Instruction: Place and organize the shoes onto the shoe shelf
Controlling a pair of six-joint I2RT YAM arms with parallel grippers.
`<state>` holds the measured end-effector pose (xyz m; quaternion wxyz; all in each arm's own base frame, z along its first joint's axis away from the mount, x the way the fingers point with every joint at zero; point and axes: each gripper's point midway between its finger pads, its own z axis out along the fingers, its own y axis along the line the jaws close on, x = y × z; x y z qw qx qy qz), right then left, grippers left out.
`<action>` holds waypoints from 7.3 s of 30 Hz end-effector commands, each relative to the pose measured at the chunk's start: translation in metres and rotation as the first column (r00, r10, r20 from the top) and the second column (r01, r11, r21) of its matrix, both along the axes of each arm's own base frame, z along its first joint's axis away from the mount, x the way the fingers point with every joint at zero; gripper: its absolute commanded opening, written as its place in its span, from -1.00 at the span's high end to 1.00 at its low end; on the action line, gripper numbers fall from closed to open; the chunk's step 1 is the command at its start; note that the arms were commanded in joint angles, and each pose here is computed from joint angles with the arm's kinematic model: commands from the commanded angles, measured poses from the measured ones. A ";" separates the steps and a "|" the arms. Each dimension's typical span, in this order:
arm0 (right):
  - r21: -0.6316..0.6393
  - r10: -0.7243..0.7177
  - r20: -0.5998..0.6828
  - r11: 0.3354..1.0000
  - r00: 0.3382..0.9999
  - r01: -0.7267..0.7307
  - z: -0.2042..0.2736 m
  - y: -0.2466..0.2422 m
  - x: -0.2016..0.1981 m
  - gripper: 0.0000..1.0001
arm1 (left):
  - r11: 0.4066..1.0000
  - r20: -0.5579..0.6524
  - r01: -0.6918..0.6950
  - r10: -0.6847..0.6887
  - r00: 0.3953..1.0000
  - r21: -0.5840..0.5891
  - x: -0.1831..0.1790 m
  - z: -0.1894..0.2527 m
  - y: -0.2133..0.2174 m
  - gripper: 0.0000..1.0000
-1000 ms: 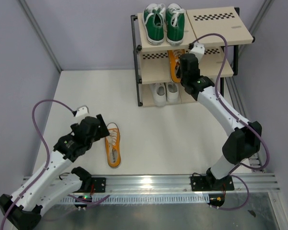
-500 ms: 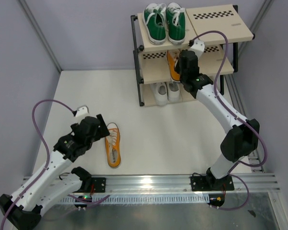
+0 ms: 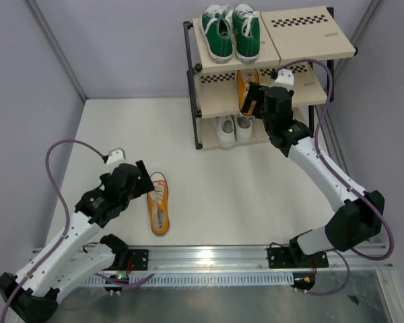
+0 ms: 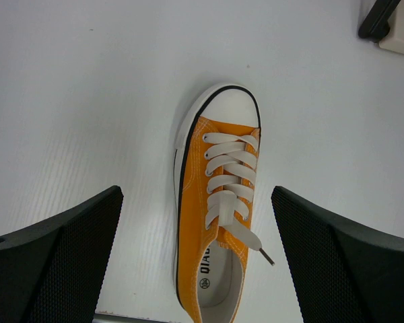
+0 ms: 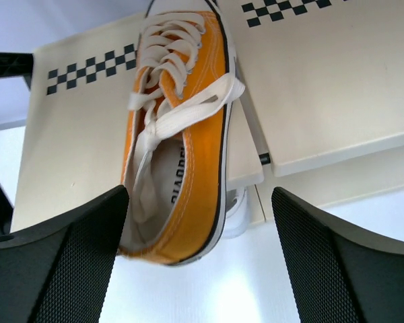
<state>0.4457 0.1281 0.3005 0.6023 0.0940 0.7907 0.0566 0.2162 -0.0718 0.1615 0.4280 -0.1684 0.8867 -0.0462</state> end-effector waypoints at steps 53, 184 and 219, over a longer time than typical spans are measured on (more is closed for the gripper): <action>-0.233 0.244 -0.031 0.941 0.969 -0.245 -0.015 0.030 0.016 0.36 | 1.000 0.055 0.019 -0.019 0.998 0.001 0.007 0.012 -0.001 -0.93; 0.127 0.583 -0.281 0.810 0.762 -0.573 -0.133 0.316 -0.288 -0.92 | 0.925 0.055 -0.360 0.356 0.933 0.125 0.002 0.036 0.092 -0.98; -0.022 0.411 -0.326 0.897 0.851 -0.442 -0.171 0.258 -0.243 0.94 | 0.948 0.070 -0.304 0.299 0.952 0.089 -0.007 0.037 0.086 -0.98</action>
